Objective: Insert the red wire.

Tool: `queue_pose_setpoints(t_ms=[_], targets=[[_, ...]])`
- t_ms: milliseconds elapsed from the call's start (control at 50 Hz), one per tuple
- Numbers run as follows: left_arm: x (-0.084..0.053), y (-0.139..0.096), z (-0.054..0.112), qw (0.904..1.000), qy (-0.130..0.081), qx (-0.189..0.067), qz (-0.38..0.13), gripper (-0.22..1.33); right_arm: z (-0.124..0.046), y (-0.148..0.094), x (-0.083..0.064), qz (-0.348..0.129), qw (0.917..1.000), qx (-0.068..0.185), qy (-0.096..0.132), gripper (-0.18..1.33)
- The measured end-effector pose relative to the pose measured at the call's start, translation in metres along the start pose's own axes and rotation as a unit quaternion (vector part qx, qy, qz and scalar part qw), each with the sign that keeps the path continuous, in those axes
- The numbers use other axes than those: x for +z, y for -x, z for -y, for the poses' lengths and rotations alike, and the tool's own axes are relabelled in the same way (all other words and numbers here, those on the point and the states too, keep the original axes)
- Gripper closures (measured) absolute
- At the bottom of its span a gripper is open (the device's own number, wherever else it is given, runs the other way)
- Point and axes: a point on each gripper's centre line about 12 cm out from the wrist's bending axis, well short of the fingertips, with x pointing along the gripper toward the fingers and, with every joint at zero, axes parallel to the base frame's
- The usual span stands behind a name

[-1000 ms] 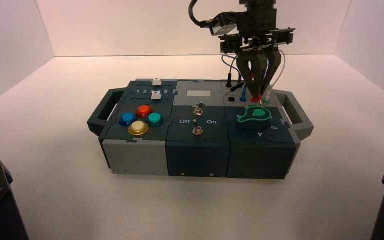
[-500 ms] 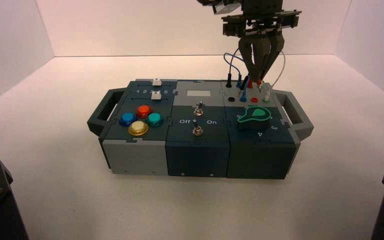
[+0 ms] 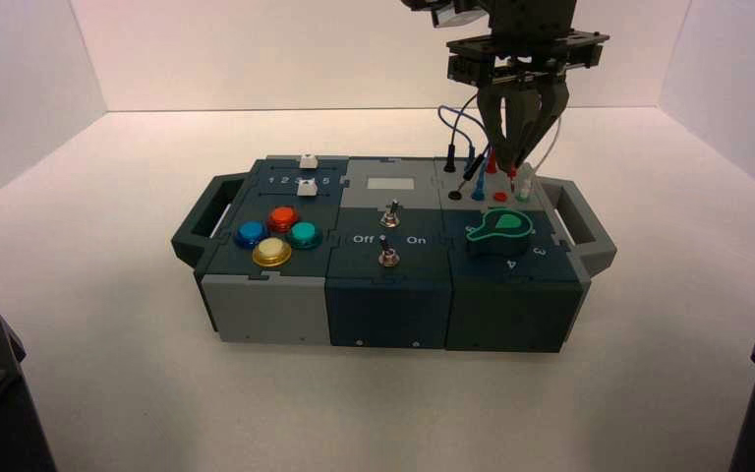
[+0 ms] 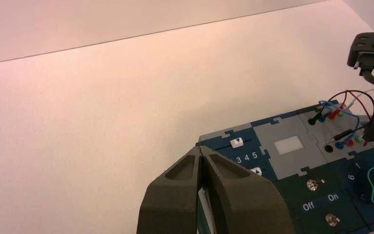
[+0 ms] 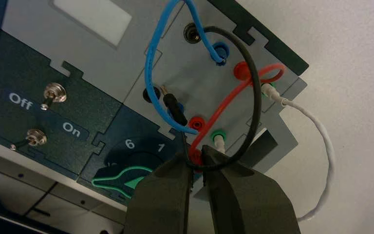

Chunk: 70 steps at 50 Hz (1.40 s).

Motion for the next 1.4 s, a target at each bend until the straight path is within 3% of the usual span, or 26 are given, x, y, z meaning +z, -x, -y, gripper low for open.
queue_pose_setpoints(t_ms=[660,1400], targets=[[0.0003,0.0003,0.0,1.0,0.0,0.0,0.002,1.28,-0.0004,-0.0014,-0.0006,0.038,0.9993,0.003,-0.005,1.08],[0.0002,0.0,0.0,1.0,-0.001,0.0,0.001,1.28,-0.0003,-0.0035,0.001,0.049,0.9988,0.003,-0.005,1.08]])
